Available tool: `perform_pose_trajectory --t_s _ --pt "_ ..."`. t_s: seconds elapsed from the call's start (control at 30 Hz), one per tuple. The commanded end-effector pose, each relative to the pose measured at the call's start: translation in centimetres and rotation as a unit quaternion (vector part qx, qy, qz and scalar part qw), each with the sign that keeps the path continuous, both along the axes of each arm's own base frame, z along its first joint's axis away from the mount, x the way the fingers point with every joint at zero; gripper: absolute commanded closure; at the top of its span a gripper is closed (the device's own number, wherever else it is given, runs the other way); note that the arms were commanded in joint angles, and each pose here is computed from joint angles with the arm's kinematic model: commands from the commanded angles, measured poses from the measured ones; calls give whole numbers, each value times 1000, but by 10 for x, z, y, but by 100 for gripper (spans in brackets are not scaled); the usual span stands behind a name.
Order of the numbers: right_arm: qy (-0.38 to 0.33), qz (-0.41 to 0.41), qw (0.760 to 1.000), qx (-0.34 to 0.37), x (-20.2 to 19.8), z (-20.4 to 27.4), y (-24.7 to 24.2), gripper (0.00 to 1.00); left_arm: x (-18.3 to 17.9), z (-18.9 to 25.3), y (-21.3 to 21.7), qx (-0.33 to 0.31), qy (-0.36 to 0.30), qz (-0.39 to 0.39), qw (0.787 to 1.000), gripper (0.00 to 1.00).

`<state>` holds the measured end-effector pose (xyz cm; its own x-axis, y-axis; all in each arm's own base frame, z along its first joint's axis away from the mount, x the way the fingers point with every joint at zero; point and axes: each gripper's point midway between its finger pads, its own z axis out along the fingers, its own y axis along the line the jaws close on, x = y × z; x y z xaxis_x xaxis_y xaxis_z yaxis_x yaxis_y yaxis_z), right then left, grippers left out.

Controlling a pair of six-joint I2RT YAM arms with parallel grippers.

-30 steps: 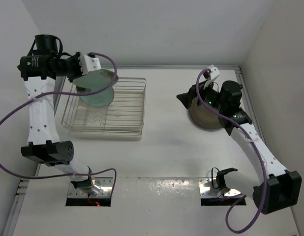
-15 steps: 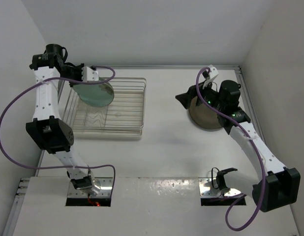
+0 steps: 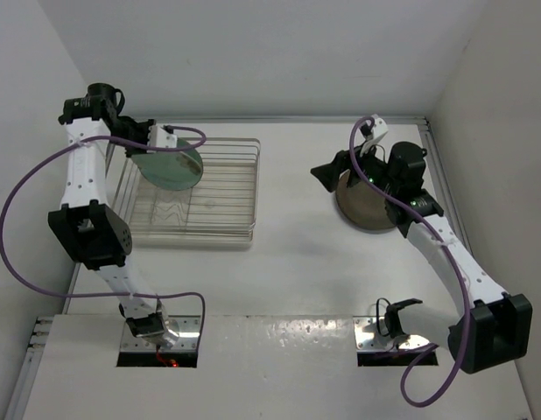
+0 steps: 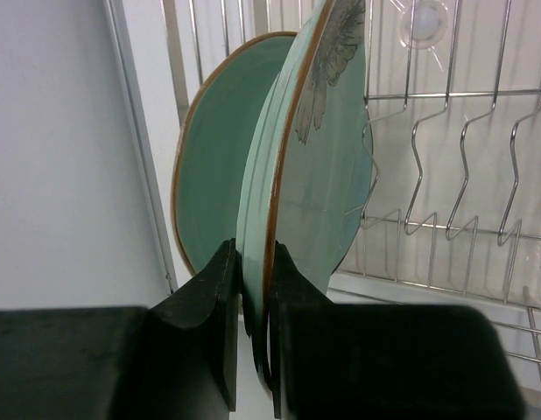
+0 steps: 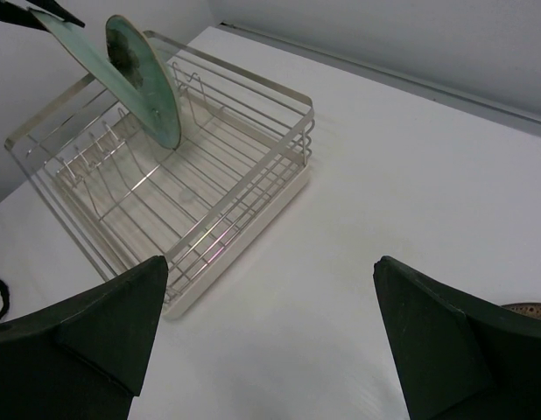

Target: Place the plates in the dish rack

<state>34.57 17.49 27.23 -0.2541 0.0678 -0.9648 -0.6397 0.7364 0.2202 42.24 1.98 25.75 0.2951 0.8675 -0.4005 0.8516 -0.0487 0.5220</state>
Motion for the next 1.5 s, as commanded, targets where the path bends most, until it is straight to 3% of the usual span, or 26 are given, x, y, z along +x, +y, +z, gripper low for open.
perform_pose_trajectory --t_s 0.0,0.27,0.37,0.57,0.6,0.63,0.7,0.8,0.87,0.97,1.07,1.13,1.23,1.33,1.37,1.4,1.47 --pt "-37 11 999 20 6 29 7 0 13 11 -8 7 -53 -45 998 100" --pt "-31 18 999 20 7 29 14 0 30 -19 -3 13 -29 -57 998 100" --pt "-30 18 999 19 6 30 14 0 36 -20 -1 13 -35 -53 998 93" --pt "-17 6 1000 14 6 23 10 0 40 -14 5 3 -48 -18 999 72" --pt "-4 -10 1000 15 10 18 7 0 40 -11 5 0 -52 -10 999 66" --pt "15 -20 1000 14 14 9 5 0 46 -3 6 -1 -71 0 997 48" --pt "60 -69 996 2 24 -1 -11 0 44 12 7 -13 -87 26 996 33" --pt "137 -134 981 11 40 -20 -37 0 44 32 7 -15 -115 37 993 27" --pt "191 -175 965 35 44 -38 -51 0 42 41 7 -26 -116 52 992 27" --pt "265 -298 914 72 46 -80 -115 0 36 63 5 -36 -131 69 988 25" --pt "315 -424 839 131 35 -113 -186 0 22 80 -2 -58 -127 74 987 25" --pt "364 -509 770 125 -2 -173 -229 0 10 89 -9 -83 -116 84 986 24" --pt "363 -558 734 136 -14 -192 -263 0 -4 97 -17 -119 -93 104 983 24" --pt "386 -560 719 146 -18 -220 -272 2 -15 97 -27 -161 -58 121 978 21" --pt "387 -560 717 150 -16 -223 -274 4 -18 94 -28 -168 -45 129 976 20" --pt "414 -563 700 150 -20 -243 -276 6 -24 97 -31 -177 -40 130 975 15" --pt "420 -552 700 171 -11 -247 -278 16 -31 89 -35 -193 -13 143 971 14"
